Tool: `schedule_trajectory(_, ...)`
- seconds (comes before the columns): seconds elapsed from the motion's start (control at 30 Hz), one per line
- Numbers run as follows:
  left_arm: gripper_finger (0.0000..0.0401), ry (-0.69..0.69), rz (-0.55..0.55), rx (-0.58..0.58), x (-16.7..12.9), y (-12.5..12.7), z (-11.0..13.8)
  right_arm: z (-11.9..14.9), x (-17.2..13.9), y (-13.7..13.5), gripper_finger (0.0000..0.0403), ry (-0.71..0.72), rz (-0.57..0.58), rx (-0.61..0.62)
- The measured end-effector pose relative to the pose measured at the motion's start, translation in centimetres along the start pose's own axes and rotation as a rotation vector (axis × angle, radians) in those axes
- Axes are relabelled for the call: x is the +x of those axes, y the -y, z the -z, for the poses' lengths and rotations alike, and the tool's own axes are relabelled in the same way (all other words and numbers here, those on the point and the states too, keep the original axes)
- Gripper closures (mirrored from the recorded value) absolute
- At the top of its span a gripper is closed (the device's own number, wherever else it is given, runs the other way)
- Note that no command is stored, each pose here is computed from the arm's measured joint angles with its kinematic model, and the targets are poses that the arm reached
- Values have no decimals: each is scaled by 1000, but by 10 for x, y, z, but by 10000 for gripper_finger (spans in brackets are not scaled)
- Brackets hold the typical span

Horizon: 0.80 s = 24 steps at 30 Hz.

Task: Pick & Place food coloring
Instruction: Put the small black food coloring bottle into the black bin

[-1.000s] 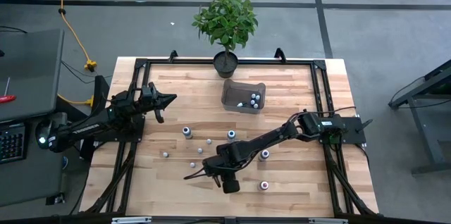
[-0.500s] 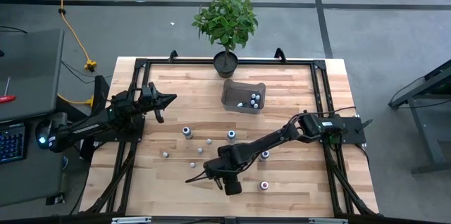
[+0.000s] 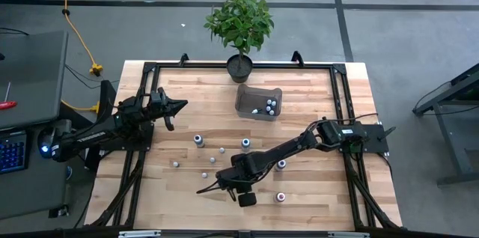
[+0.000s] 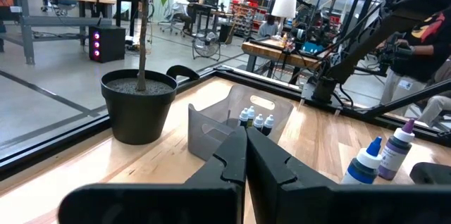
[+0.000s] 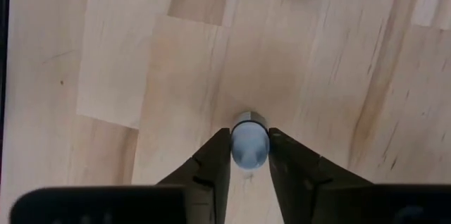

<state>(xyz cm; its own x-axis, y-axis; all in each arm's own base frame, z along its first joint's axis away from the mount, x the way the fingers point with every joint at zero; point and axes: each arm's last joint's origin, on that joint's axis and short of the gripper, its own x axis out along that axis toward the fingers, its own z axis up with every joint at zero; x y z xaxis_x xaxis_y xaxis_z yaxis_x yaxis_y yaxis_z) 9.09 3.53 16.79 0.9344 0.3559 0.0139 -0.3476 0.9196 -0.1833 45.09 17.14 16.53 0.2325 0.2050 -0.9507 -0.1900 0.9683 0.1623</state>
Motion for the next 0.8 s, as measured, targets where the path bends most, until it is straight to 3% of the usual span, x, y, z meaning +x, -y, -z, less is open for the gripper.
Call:
schedule_trajectory(0.4,401,0,0,0,0,0,0,-3,-8,0,333,-2,5,11)
schedule_trajectory(0.8,401,0,0,0,0,0,0,-23,-84,11,338,17,93,104)
